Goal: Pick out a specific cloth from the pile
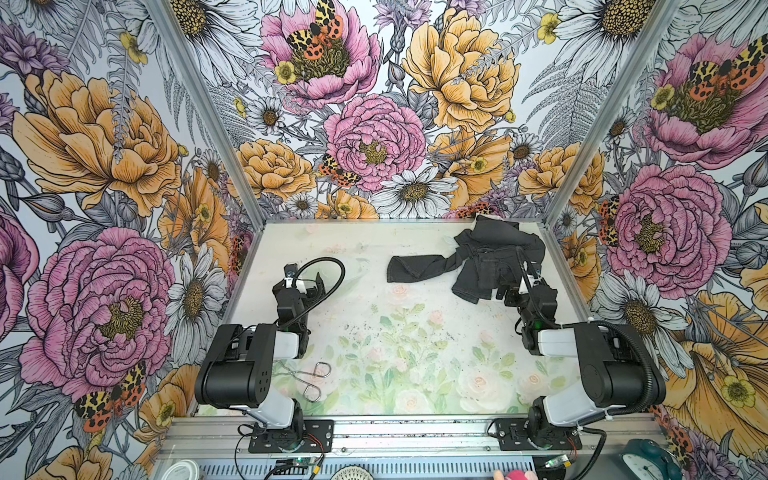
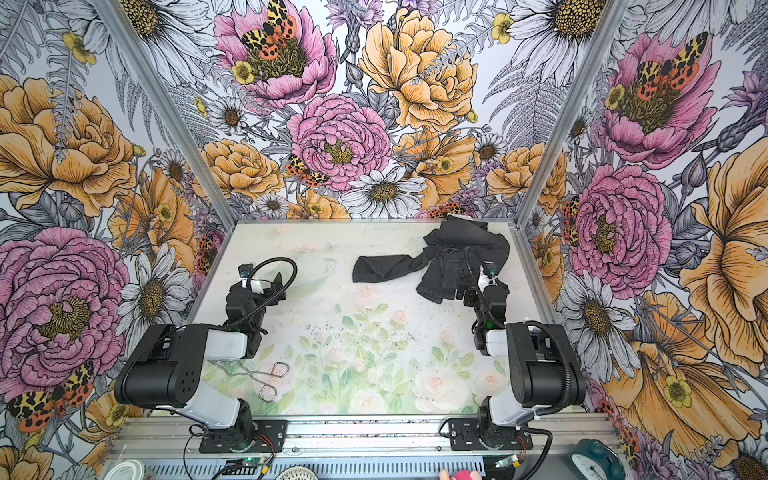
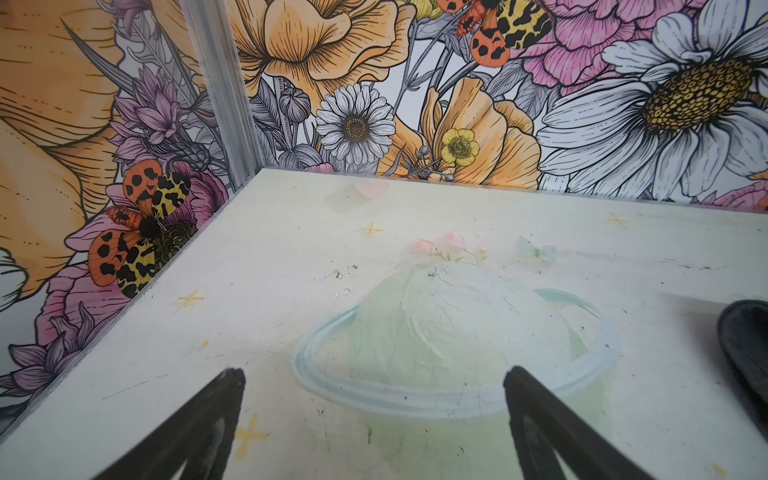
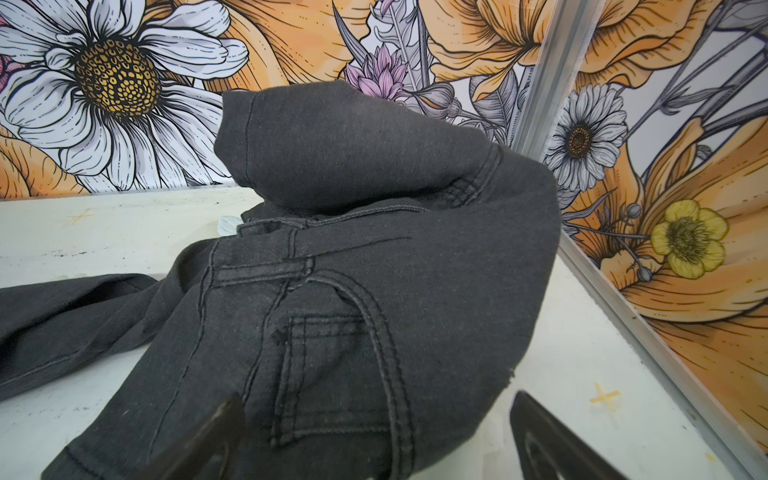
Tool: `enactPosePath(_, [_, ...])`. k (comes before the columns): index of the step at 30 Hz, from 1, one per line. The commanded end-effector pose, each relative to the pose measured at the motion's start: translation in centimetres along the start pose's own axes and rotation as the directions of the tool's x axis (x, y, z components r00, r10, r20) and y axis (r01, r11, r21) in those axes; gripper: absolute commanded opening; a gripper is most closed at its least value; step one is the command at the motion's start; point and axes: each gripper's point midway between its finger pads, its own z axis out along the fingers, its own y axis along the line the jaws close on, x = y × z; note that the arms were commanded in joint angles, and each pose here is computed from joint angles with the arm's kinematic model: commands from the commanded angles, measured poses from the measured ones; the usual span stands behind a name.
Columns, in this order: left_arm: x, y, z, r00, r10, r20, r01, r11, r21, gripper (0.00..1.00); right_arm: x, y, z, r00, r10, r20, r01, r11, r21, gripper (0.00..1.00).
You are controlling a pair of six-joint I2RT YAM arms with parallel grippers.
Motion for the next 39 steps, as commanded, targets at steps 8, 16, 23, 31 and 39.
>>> enactPosePath(8, [-4.3, 0.1, -4.2, 0.993, -0.037, 0.111, 0.034, 0.999, 0.025, 0.99, -7.0, -0.4, -7.8, 0.986, 0.155, 0.066, -0.156, 0.988, 0.018, 0.99])
enactPosePath(16, [-9.4, -3.0, -8.1, 0.982, -0.131, 0.135, 0.118, 0.988, 0.102, 0.99, -6.5, 2.1, -9.7, 0.928, 0.371, -0.030, -0.372, 0.920, -0.120, 1.00])
enactPosePath(23, [-13.7, -6.0, -10.7, 0.971, -0.218, 0.095, 0.197, 0.961, 0.193, 0.99, -2.8, 1.5, -8.8, 0.797, 0.588, -0.139, -0.598, 0.800, -0.049, 0.98])
enactPosePath(31, [-15.1, -10.9, -13.1, 0.975, -0.201, -0.097, 0.223, 0.871, 0.438, 0.99, 1.3, 1.8, -7.2, 0.647, 0.712, -0.272, -0.730, 0.682, 0.047, 0.91])
enactPosePath(39, [-12.7, -13.6, -15.2, 0.985, 0.011, -0.172, 0.092, 0.810, 0.579, 0.99, 3.5, 1.3, -6.0, 0.604, 0.732, -0.316, -0.736, 0.664, 0.131, 0.78])
